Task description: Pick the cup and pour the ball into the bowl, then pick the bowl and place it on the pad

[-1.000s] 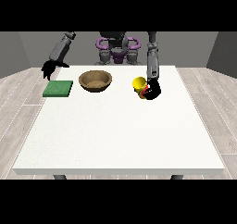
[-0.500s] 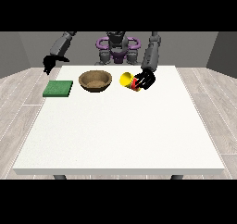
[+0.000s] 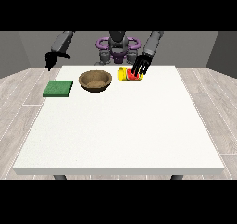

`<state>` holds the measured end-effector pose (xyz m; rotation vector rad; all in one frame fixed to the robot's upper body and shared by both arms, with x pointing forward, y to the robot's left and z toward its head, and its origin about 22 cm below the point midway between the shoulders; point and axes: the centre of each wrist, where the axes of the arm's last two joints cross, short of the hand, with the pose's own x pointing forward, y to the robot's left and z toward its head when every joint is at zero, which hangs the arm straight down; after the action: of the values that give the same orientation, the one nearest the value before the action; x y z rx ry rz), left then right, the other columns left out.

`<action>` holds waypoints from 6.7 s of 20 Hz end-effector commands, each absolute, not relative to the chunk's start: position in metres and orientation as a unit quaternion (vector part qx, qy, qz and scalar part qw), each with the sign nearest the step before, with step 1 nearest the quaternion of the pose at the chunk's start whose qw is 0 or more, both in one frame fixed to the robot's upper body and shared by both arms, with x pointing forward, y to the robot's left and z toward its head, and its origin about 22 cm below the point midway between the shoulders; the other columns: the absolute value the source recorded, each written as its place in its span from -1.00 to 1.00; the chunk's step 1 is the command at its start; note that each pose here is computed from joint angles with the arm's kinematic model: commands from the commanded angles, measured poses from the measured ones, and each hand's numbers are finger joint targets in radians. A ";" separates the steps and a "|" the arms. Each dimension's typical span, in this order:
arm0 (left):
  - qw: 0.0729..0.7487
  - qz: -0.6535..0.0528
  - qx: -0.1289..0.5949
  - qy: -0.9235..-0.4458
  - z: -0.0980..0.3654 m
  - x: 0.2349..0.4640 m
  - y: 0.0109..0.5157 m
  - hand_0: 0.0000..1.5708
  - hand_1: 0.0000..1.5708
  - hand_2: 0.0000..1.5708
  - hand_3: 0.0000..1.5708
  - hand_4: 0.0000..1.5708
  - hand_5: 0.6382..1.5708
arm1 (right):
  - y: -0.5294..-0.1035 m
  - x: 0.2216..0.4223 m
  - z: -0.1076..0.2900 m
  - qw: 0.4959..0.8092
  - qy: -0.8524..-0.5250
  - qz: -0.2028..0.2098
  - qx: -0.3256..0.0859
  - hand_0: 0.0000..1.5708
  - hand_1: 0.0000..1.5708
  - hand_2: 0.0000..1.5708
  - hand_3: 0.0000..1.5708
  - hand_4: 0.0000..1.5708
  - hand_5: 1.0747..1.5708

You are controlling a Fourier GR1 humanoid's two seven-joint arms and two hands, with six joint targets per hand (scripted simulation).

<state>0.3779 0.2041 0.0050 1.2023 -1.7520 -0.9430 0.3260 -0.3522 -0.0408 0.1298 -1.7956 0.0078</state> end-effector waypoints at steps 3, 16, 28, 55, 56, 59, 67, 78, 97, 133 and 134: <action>0.364 -0.460 0.467 -0.662 0.030 0.378 0.115 0.61 0.61 1.00 0.96 0.12 0.92 | -0.386 0.288 -0.072 0.657 -0.752 -0.044 0.023 -1.00 -1.00 -0.66 -0.76 -0.51 0.88; 0.260 -0.577 0.474 -0.612 0.061 0.352 0.030 -1.00 -1.00 1.00 1.00 -0.27 0.89 | -0.418 0.261 -0.081 0.657 -0.751 -0.063 -0.004 -1.00 -1.00 -0.67 -0.59 -0.50 0.86; 0.176 -0.629 0.513 -0.557 0.076 0.347 0.014 -0.92 -0.92 1.00 1.00 0.03 0.99 | -0.387 0.274 -0.088 0.642 -0.765 -0.044 0.018 -1.00 -1.00 -0.85 -0.67 -0.46 0.84; 0.448 -0.334 0.302 -0.772 0.013 0.326 0.180 0.63 0.63 0.41 -0.01 0.80 1.00 | -0.452 0.252 -0.062 0.611 -0.779 -0.133 -0.044 -1.00 -1.00 -0.48 -0.65 -0.10 0.92; 0.437 -0.315 0.297 -0.789 0.008 0.324 0.188 0.65 0.65 0.41 0.00 0.82 1.00 | -0.448 0.253 -0.063 0.604 -0.784 -0.139 -0.043 -1.00 -1.00 -0.52 -0.76 -0.12 0.91; 0.405 -0.271 0.258 -0.835 0.015 0.330 0.221 0.57 0.57 0.38 -0.06 0.80 0.99 | -0.451 0.263 -0.050 0.580 -0.799 -0.153 -0.046 -1.00 -1.00 -0.49 -0.69 -0.12 0.91; 0.492 -0.174 0.063 -0.851 0.000 0.346 0.225 -1.00 -1.00 -1.00 -1.00 -1.00 -0.98 | -0.439 0.294 -0.023 0.550 -0.823 -0.138 -0.022 -1.00 -1.00 -1.00 -1.00 -1.00 0.97; 0.515 -0.168 0.073 -0.838 -0.013 0.341 0.245 -1.00 -1.00 -1.00 -1.00 -1.00 -0.89 | -0.380 0.308 -0.057 0.615 -0.771 -0.164 0.031 -1.00 -1.00 -1.00 -1.00 -1.00 0.99; 0.576 -0.135 0.082 -0.802 -0.038 0.316 0.258 -1.00 -1.00 -1.00 -1.00 -1.00 -0.86 | -0.297 0.324 -0.087 0.692 -0.698 -0.176 0.054 -1.00 -1.00 -1.00 -1.00 -1.00 0.99; 0.606 -0.165 0.031 -0.778 -0.046 0.325 0.241 -1.00 -1.00 -1.00 -1.00 -1.00 -0.81 | -0.485 0.267 0.052 0.748 -0.416 0.236 -0.460 1.00 1.00 1.00 1.00 0.94 0.98; 0.621 -0.153 0.034 -0.768 -0.052 0.319 0.247 -1.00 -1.00 -1.00 -1.00 -1.00 -0.80 | -0.488 0.267 0.063 0.747 -0.400 0.264 -0.461 1.00 1.00 1.00 1.00 1.00 1.00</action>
<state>0.3343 0.2409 -0.0277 0.0529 -1.8521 -0.4180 0.2650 -0.4720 0.0195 -0.9239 -1.0123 0.3991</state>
